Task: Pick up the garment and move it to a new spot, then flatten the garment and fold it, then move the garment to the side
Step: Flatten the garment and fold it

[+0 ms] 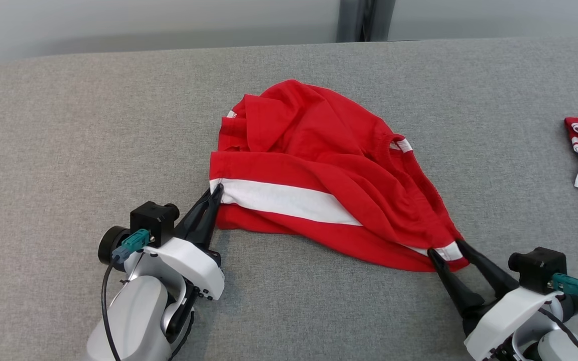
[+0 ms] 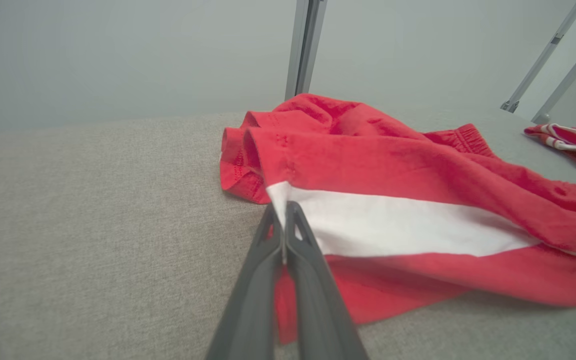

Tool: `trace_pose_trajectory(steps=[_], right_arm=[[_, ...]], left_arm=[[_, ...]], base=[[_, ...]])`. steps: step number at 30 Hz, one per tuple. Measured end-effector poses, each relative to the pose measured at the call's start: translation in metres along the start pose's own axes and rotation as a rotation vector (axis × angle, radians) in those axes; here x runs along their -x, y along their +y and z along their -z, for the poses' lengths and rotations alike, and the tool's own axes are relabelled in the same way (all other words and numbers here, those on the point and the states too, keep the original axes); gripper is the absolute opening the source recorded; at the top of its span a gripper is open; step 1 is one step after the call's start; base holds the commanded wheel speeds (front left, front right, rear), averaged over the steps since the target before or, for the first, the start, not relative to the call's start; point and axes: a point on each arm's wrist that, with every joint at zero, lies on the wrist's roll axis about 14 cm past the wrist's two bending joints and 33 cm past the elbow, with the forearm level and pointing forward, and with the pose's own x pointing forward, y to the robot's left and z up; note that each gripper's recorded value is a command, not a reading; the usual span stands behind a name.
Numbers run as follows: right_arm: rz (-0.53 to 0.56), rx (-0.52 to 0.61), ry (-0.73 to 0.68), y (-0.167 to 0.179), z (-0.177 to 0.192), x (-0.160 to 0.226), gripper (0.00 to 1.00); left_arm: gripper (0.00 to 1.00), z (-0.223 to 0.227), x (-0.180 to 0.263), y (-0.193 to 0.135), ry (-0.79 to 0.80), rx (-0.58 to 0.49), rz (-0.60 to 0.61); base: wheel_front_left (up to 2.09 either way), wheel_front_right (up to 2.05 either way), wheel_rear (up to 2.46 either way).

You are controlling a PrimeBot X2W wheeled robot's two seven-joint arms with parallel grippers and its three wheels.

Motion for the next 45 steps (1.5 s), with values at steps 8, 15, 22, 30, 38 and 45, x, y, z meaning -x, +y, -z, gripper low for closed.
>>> trace_pose_trajectory(steps=[8,15,22,30,38,45], right_arm=[[-0.008,-0.02,-0.039,0.002,-0.01,-0.003,0.0],[-0.01,-0.075,-0.164,0.003,-0.043,0.0,0.0],[-0.032,-0.118,-0.325,0.006,-0.097,0.013,0.0],[-0.094,-0.077,-0.452,0.02,-0.152,0.024,0.0],[-0.132,0.052,-0.589,0.036,-0.208,0.037,0.0],[-0.141,0.122,-0.666,0.047,-0.24,0.048,0.0]], left_arm=[[0.0,0.004,0.004,0.001,0.009,0.003,-0.004],[0.0,-0.002,0.011,0.001,-0.004,-0.006,-0.001],[0.0,-0.03,0.025,0.001,-0.084,-0.031,0.0],[0.0,-0.079,0.042,-0.006,-0.21,-0.046,0.02],[0.0,-0.15,0.062,-0.014,-0.409,-0.059,0.025],[0.0,-0.179,0.075,-0.022,-0.498,-0.052,0.028]], base=[[0.0,0.0,0.0],[0.0,0.0,0.0],[0.0,0.0,0.0],[0.0,0.0,0.0],[0.0,0.0,0.0],[0.0,0.0,0.0]])
